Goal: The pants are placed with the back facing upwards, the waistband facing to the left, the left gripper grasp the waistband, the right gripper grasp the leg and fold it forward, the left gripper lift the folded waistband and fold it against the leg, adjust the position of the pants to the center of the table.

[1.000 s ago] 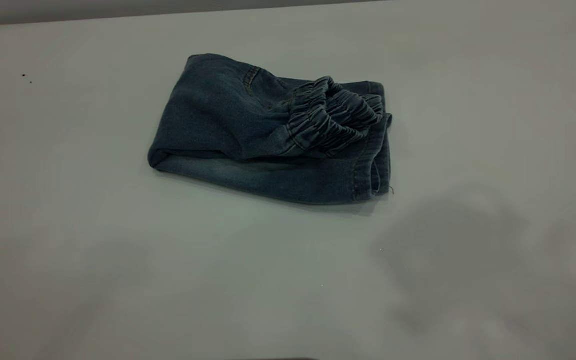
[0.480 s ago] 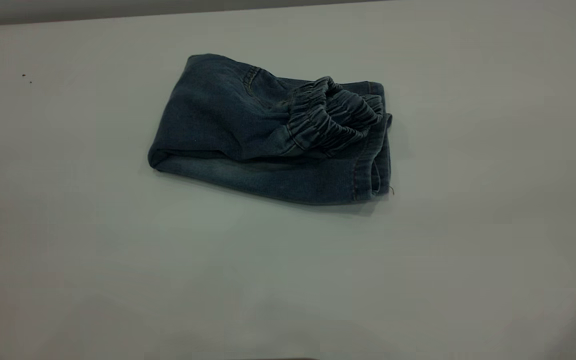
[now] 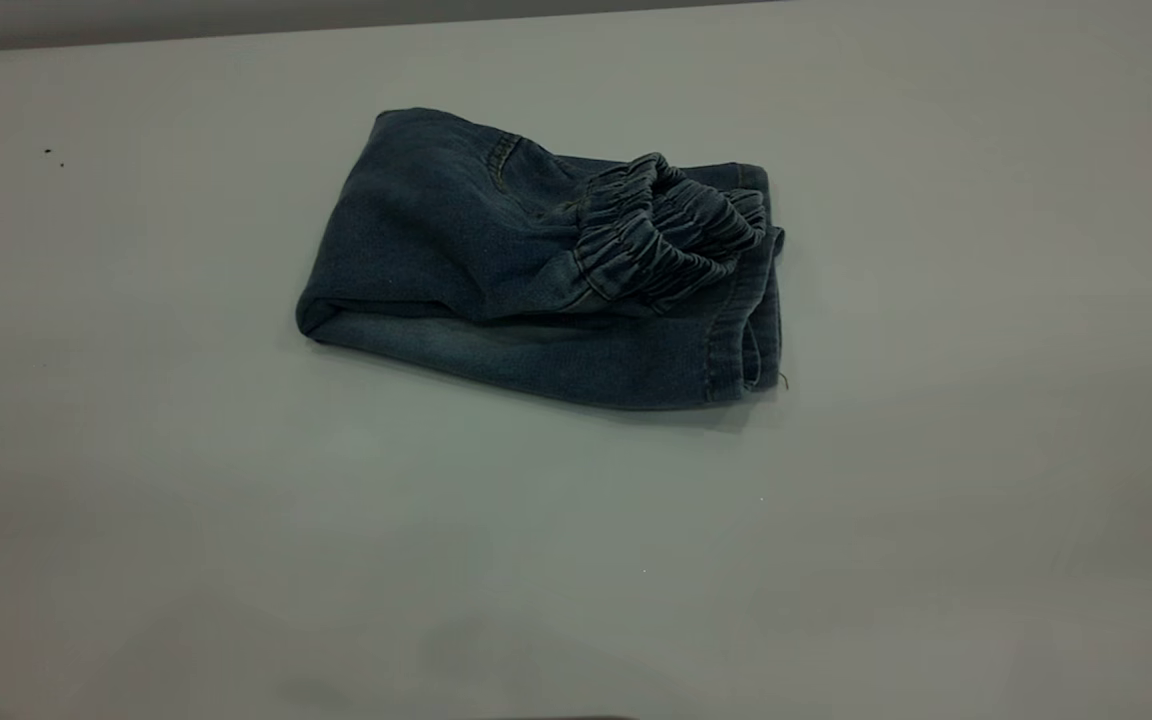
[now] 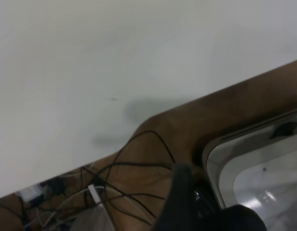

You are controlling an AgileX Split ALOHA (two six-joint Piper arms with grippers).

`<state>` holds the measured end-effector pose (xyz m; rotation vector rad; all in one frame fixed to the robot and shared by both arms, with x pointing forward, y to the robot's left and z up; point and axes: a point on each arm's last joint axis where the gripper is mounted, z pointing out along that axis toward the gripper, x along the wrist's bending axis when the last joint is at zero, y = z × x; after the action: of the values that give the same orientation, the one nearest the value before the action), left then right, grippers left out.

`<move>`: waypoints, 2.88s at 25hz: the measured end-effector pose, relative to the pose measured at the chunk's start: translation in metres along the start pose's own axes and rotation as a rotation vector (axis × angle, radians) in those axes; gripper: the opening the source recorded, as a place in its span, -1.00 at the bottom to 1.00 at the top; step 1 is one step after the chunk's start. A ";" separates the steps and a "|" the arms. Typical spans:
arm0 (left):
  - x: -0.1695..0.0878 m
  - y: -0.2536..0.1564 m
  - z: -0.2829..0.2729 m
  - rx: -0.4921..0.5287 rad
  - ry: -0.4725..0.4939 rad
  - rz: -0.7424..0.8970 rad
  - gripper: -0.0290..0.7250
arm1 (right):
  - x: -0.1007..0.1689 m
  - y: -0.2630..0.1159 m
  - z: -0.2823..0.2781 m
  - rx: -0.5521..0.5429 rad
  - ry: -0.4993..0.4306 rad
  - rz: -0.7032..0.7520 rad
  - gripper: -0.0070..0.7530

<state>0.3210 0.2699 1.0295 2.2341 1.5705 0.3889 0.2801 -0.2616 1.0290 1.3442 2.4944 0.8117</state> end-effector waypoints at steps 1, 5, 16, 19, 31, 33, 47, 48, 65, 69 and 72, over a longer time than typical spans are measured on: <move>-0.001 -0.002 0.002 0.013 -0.009 -0.005 0.59 | 0.000 -0.002 -0.003 -0.029 0.000 -0.003 0.35; -0.003 -0.006 0.004 0.044 -0.030 -0.008 0.59 | -0.001 -0.009 -0.011 -0.096 -0.016 -0.016 0.35; -0.007 -0.006 0.004 0.043 -0.079 0.085 0.59 | -0.002 -0.010 -0.012 -0.107 -0.019 -0.018 0.35; -0.007 -0.006 0.004 0.043 -0.079 0.086 0.59 | -0.002 -0.010 -0.012 -0.107 -0.019 -0.018 0.35; 0.004 -0.010 -0.003 -0.015 -0.023 -0.065 0.59 | -0.010 -0.018 -0.021 -0.207 -0.205 0.223 0.35; 0.008 -0.015 -0.009 -0.067 0.012 -0.118 0.59 | -0.010 -0.023 -0.026 -0.262 -0.271 0.287 0.35; -0.002 -0.065 -0.052 -0.484 0.190 -0.247 0.59 | 0.002 -0.043 -0.039 -0.451 -0.404 0.366 0.35; -0.004 -0.068 -0.054 -0.506 0.194 -0.244 0.59 | 0.002 -0.043 -0.039 -0.452 -0.404 0.366 0.35; -0.008 -0.078 -0.057 -0.558 0.203 -0.237 0.59 | 0.002 -0.043 -0.039 -0.452 -0.404 0.366 0.35; -0.008 -0.078 -0.057 -0.558 0.203 -0.237 0.59 | 0.002 -0.043 -0.039 -0.452 -0.404 0.366 0.35; -0.008 -0.078 -0.057 -0.558 0.203 -0.236 0.59 | 0.002 -0.043 -0.039 -0.452 -0.404 0.366 0.35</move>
<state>0.2289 0.2945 1.0446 1.6095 1.5576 0.8822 0.2323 -0.2936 1.0379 1.6107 1.6615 0.9806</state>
